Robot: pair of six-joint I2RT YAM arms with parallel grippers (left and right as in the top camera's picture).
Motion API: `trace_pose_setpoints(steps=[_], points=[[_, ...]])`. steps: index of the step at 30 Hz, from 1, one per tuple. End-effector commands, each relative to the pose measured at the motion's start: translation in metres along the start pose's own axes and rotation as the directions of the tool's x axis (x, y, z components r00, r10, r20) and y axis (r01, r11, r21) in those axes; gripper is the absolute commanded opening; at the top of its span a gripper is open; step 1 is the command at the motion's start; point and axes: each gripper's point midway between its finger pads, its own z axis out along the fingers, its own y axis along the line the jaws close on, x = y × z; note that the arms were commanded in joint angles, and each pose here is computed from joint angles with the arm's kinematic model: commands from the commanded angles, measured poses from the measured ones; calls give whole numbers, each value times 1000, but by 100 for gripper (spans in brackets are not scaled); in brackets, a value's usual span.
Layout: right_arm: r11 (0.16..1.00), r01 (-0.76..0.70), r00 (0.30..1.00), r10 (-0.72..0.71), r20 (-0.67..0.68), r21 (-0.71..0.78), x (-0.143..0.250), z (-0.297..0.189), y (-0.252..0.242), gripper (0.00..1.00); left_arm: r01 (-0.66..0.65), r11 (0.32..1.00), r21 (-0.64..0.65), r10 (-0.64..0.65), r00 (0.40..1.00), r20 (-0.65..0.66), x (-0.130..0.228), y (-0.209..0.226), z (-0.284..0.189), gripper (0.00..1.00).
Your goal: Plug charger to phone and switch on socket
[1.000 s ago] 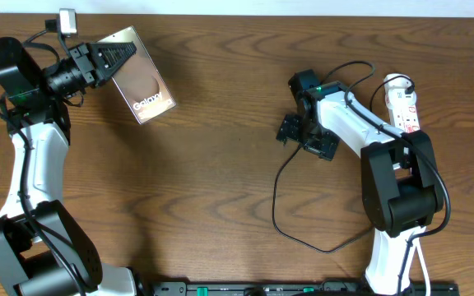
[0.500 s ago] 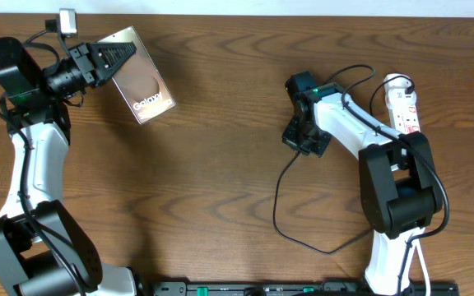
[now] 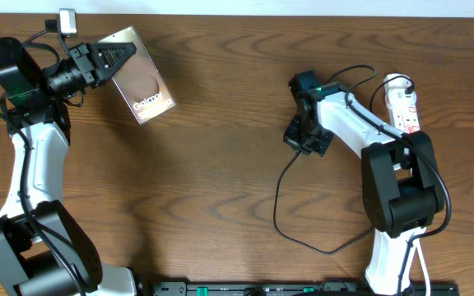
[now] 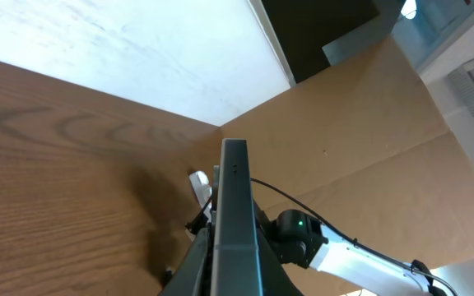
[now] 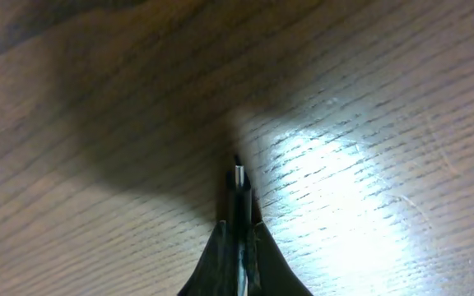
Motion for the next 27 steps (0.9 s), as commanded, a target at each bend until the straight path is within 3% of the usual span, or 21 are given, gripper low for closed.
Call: trace_pose_setpoints(steps=[1, 4, 7, 10, 13, 15, 17, 27], points=[[996, 80, 986, -74, -153, 34, 28, 32, -15, 1, -20, 1000, 16, 20, 1000, -16, 3, -4, -1, 8], [979, 179, 951, -198, -237, -101, 47, 29, 4, 1, -20, 1000, 16, 20, 1000, -17, 3, -5, -1, 7], [877, 314, 863, -423, -276, -365, 71, 16, 36, 1, -20, 1000, 16, 20, 1000, -17, 3, -5, -1, 7], [646, 384, 735, -646, -204, -659, 98, -13, 68, 1, -20, 1000, 16, 20, 1000, -17, 3, -5, -1, 7], [312, 407, 613, -790, 3, -859, 120, -49, 90, 1, -20, 1000, 17, 20, 1000, -19, 3, -5, 0, 7], [115, 419, 555, -818, 153, -901, 129, -67, 97, 1, -20, 1000, 20, 20, 1000, -23, 4, -5, 2, 7], [-21, 442, 506, -819, 269, -897, 135, -76, 101, 1, -20, 1000, 21, 20, 999, -25, 5, -6, 3, 8], [-412, 515, 274, -752, 600, -751, 178, -87, 112, 1, -24, 999, 30, 26, 999, -39, 8, -8, 8, 7]])
